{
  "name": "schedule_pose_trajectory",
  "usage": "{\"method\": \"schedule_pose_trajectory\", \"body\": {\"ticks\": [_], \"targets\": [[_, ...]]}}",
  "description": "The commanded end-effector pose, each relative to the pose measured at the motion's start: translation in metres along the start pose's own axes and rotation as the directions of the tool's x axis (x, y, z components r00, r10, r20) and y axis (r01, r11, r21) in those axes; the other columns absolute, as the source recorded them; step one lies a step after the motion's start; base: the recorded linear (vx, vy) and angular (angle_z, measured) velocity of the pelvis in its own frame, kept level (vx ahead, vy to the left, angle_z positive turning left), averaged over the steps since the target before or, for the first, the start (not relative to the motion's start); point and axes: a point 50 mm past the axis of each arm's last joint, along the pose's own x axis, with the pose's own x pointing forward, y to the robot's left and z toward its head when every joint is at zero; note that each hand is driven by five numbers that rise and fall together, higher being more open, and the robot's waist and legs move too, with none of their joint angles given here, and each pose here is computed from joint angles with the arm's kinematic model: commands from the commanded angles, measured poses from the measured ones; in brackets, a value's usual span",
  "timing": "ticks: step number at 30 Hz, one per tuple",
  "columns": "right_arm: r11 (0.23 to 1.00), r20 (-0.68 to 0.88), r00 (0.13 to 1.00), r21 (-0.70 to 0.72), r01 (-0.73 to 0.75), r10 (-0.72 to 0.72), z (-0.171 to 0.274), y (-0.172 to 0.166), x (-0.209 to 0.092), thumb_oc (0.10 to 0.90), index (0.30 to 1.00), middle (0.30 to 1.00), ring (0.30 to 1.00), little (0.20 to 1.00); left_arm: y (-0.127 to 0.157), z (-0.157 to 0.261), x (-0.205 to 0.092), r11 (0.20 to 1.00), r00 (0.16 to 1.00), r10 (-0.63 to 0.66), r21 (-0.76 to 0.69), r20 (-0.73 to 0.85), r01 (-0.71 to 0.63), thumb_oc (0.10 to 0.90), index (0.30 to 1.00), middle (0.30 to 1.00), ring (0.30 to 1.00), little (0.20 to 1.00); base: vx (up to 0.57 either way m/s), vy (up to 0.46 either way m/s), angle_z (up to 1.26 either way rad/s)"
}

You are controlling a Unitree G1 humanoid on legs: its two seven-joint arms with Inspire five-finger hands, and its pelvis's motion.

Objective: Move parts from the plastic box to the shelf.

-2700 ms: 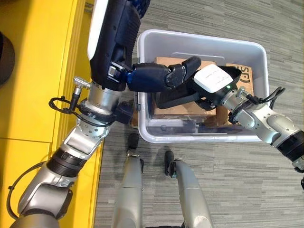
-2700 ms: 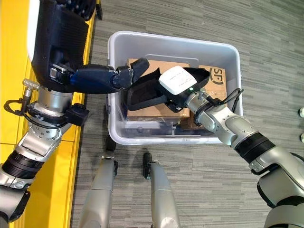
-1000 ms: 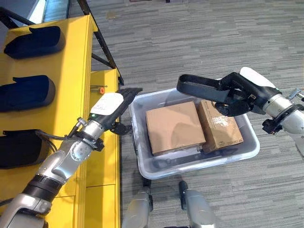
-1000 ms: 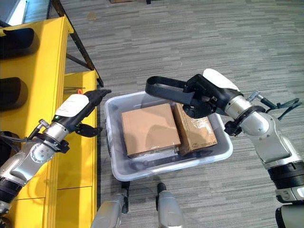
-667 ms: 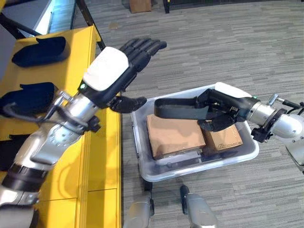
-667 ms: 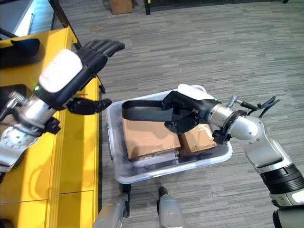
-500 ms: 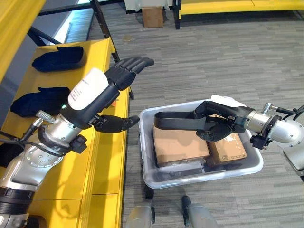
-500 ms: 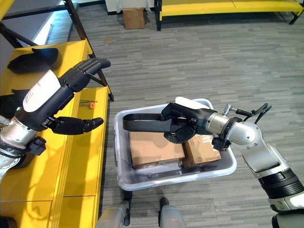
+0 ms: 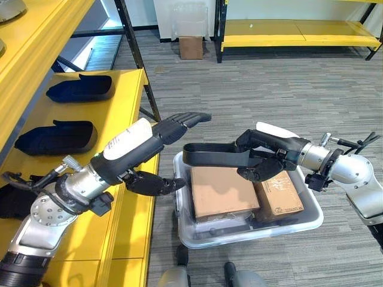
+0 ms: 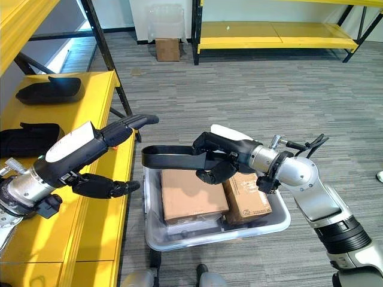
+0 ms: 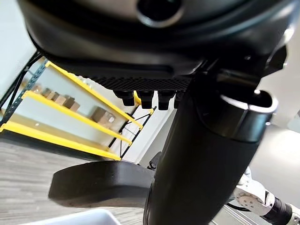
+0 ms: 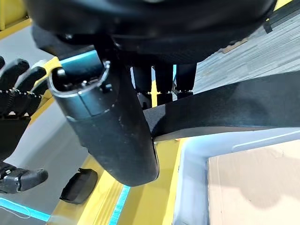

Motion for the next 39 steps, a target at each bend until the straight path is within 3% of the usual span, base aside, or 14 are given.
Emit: {"method": "schedule_pose_trajectory", "body": {"ticks": [1,21,39], "targets": [[0.993,0.175,0.980,-0.044,0.107,-0.098,0.034,-0.021,0.001,0.400,0.300,0.300,0.300,0.300,0.018,0.002,-0.004,0.986,0.986,0.157,-0.061,0.057,-0.154,0.900,1.000,1.000,1.000,1.000,0.00,0.000,0.00],[0.995,0.266,0.964,-0.098,0.023,0.004,0.072,-0.021,0.025,0.400,0.300,0.300,0.300,0.300,0.000,-0.016,0.015,0.976,0.983,0.186,-0.115,-0.009,-0.186,0.900,1.000,1.000,1.000,1.000,0.00,0.000,0.00],[0.991,0.369,0.927,-0.131,-0.010,0.058,0.102,-0.016,0.039,0.400,0.300,0.300,0.300,0.300,-0.035,-0.029,0.033,0.975,0.996,0.070,-0.205,-0.050,-0.079,0.900,1.000,1.000,1.000,1.000,0.01,0.004,-0.02]]}}
